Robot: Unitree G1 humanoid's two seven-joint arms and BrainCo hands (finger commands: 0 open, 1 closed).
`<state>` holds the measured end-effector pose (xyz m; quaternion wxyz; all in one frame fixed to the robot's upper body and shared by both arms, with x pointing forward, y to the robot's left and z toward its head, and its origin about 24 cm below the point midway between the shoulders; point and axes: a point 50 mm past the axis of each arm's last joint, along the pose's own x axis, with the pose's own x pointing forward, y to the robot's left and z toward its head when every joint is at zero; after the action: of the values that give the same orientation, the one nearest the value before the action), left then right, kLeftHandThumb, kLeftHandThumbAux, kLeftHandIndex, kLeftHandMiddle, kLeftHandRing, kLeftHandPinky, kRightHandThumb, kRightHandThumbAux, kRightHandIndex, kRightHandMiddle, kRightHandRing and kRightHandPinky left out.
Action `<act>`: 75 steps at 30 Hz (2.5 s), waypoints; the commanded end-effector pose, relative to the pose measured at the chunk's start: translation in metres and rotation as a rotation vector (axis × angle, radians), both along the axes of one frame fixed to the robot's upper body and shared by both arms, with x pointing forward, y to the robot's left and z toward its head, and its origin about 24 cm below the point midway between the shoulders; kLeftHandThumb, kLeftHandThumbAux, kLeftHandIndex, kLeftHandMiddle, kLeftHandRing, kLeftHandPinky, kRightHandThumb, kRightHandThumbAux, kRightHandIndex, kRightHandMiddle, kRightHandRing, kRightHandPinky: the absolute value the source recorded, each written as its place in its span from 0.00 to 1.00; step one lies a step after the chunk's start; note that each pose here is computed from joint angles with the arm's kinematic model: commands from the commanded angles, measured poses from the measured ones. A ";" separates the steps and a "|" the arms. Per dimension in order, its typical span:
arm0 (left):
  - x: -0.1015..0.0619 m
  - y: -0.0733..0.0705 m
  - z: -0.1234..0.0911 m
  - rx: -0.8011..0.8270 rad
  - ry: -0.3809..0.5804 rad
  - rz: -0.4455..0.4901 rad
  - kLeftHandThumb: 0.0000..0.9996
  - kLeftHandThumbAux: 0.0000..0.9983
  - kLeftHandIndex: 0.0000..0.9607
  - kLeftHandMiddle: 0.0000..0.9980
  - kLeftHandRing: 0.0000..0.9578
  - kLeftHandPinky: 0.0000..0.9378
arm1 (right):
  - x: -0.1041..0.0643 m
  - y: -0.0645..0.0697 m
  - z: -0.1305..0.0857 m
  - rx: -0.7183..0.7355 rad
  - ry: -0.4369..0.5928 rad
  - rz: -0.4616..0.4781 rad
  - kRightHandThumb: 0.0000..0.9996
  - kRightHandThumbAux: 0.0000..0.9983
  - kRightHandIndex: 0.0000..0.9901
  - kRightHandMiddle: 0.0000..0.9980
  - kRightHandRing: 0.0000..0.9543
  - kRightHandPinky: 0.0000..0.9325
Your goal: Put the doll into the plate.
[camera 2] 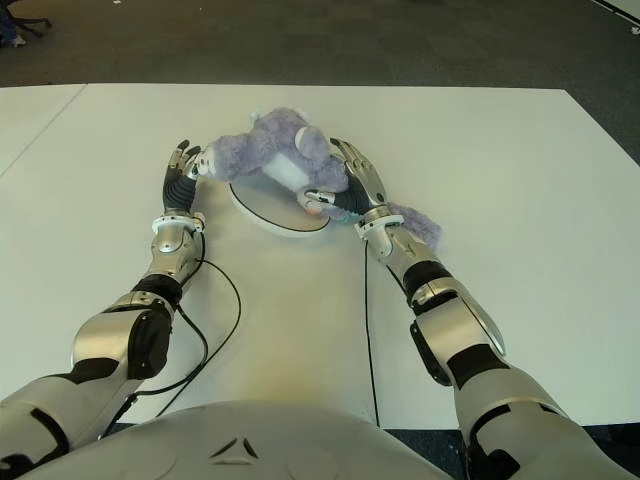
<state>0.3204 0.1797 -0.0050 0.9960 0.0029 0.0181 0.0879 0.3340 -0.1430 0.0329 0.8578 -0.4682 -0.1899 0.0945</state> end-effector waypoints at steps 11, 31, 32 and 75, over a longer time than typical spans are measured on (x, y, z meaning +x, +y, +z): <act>-0.078 -0.022 -0.091 -0.108 0.459 0.011 0.00 0.44 0.10 0.16 0.16 0.13 | -0.014 -0.001 -0.032 -0.085 0.142 -0.024 0.05 0.26 0.00 0.00 0.00 0.00; -0.079 -0.023 -0.092 -0.096 0.464 0.013 0.00 0.43 0.09 0.17 0.16 0.12 | -0.019 0.018 0.039 -0.018 -0.321 0.192 0.15 0.33 0.00 0.00 0.00 0.00; -0.079 -0.023 -0.092 -0.094 0.465 0.013 0.00 0.43 0.09 0.17 0.16 0.11 | -0.020 0.018 0.042 -0.013 -0.332 0.195 0.15 0.33 0.00 0.00 0.00 0.00; -0.076 -0.025 -0.091 -0.097 0.469 0.010 0.00 0.44 0.10 0.16 0.16 0.13 | -0.035 0.006 0.072 0.131 -0.449 0.309 0.07 0.29 0.00 0.05 0.04 0.00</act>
<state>0.3221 0.1765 -0.0034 0.9953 0.0005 0.0165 0.0949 0.3002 -0.1354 0.1127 0.7893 -0.3921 -0.4621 0.0985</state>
